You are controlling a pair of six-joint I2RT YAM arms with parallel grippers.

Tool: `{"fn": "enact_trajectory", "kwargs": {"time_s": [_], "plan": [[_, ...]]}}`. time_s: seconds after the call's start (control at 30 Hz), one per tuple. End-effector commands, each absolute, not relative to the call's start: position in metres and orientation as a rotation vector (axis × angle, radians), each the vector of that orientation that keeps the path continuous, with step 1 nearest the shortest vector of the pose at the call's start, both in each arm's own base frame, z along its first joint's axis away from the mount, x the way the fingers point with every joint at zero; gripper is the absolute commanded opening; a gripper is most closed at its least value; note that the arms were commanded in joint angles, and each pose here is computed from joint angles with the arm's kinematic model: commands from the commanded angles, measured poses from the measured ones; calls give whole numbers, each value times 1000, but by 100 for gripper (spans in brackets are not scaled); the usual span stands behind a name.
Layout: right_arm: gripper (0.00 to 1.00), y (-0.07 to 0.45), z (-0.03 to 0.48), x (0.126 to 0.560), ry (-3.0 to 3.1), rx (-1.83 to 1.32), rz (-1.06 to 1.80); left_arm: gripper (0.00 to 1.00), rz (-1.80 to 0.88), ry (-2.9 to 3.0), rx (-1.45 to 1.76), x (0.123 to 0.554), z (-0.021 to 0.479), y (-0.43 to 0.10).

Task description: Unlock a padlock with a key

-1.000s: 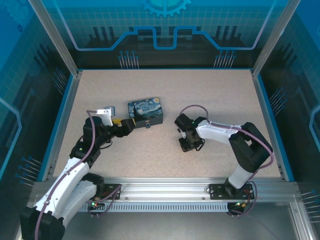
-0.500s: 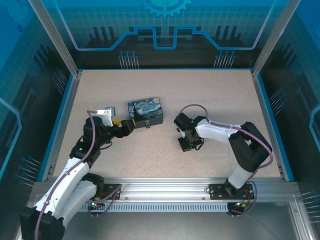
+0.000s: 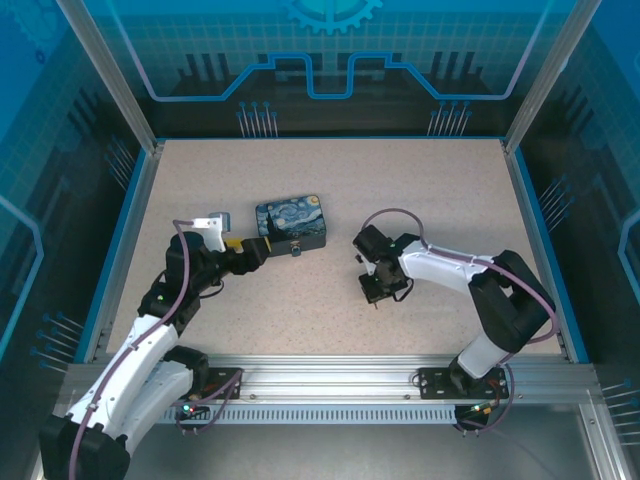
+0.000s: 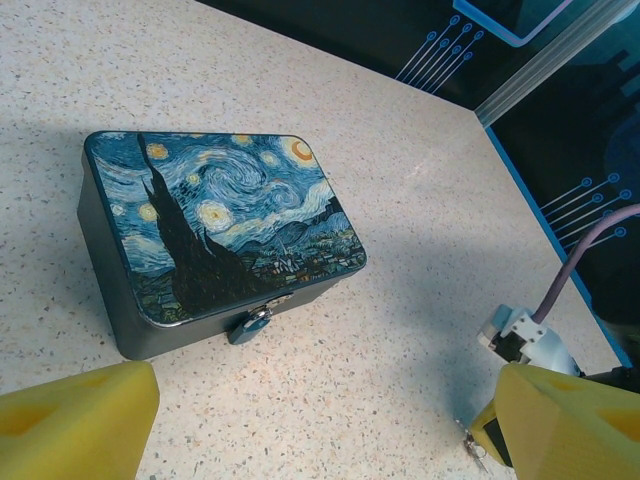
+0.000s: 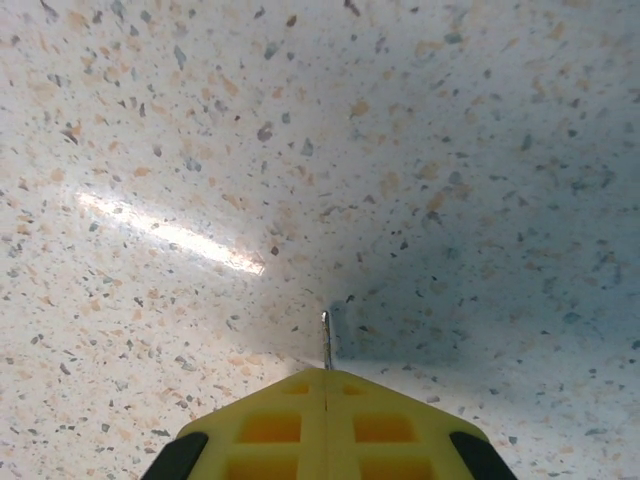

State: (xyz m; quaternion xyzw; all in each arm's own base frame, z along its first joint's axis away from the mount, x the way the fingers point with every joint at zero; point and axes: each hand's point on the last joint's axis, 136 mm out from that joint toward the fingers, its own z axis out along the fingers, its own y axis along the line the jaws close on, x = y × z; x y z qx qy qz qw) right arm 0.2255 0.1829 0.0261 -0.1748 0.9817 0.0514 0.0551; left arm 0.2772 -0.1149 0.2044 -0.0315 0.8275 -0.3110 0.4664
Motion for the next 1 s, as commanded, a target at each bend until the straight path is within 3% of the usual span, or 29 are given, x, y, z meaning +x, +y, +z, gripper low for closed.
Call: {"fn": "enact_trajectory", "kwargs": {"time_s": [0.0, 0.43, 0.73, 0.97], "plan": [[0, 184, 34, 225, 2961, -499, 257, 89, -788, 1988, -41, 276, 224, -120], [0, 182, 44, 227, 2897, -465, 347, 88, -848, 1986, -31, 275, 227, -129], [0, 213, 98, 247, 2552, -558, 535, 79, -1140, 2098, -69, 270, 237, -180], [0, 231, 150, 261, 2217, -696, 412, 75, -1259, 2217, -239, 275, 238, -213]]}}
